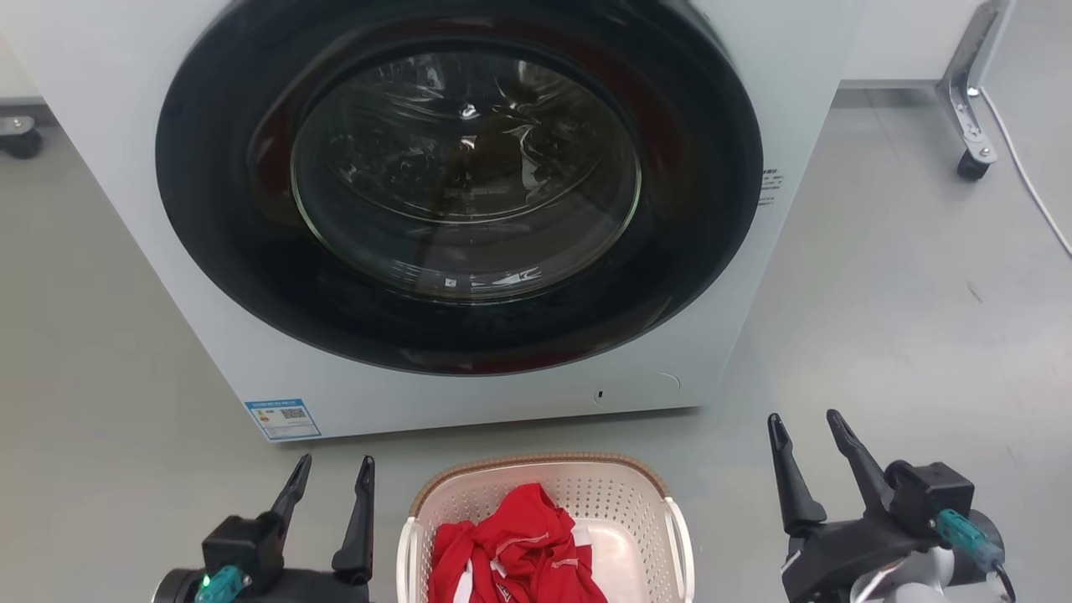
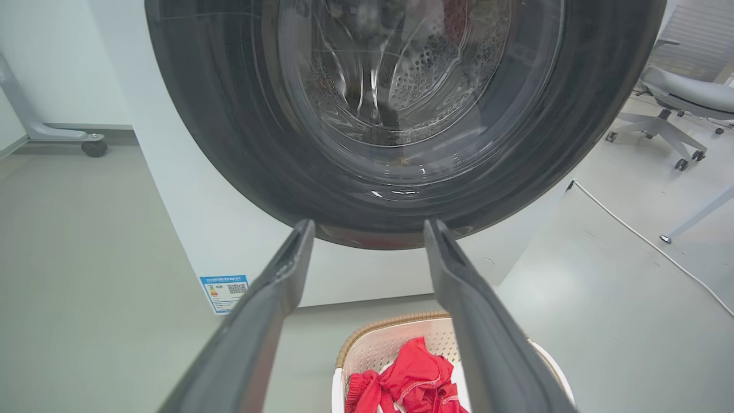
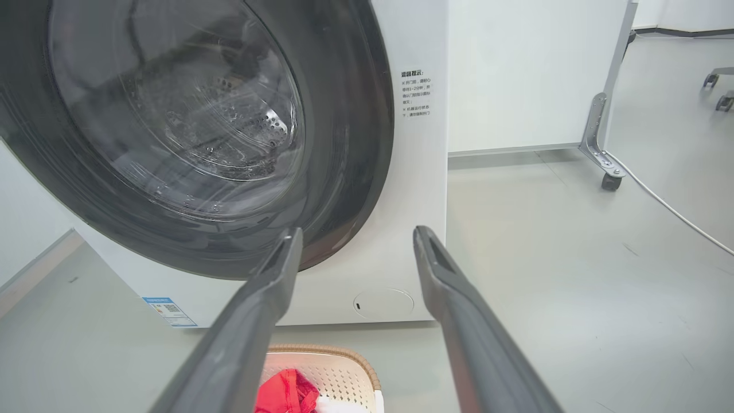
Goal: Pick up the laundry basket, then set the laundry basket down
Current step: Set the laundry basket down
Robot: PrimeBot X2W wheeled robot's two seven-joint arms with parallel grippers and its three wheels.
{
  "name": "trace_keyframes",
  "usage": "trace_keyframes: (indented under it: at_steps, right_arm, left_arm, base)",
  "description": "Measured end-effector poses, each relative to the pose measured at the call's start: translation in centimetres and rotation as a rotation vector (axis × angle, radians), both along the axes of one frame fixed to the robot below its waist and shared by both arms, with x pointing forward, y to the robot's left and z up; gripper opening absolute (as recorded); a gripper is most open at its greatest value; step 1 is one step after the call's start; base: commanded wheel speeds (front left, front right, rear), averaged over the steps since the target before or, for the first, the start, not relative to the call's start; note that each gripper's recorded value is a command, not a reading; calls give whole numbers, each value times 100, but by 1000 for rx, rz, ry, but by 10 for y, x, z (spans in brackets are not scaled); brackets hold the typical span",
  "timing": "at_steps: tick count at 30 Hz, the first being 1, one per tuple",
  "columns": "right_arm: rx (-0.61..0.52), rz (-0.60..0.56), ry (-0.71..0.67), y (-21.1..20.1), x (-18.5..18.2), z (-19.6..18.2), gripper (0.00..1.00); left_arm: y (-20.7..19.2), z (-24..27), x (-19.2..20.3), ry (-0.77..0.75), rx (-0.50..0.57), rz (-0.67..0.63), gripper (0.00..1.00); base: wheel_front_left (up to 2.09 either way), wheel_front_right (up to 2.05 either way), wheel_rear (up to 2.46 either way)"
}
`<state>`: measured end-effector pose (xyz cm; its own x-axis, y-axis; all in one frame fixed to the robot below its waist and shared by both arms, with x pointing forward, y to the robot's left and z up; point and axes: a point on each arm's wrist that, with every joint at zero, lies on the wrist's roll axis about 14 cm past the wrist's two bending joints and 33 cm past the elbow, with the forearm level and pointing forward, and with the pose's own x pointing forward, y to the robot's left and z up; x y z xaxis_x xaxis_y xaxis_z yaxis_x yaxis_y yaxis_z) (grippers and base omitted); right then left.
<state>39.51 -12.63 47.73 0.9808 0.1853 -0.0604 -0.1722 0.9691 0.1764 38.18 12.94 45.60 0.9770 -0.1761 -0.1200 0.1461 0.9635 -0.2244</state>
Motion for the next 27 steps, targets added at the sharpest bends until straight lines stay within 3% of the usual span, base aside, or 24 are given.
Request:
trace_keyframes:
  at_steps: [27]
  right_arm:
    - [-2,-57,-99,-17,-32,28,100]
  left_arm:
    - [16,27,-34,-90,0,58,100]
  base:
    - [0,0,0]
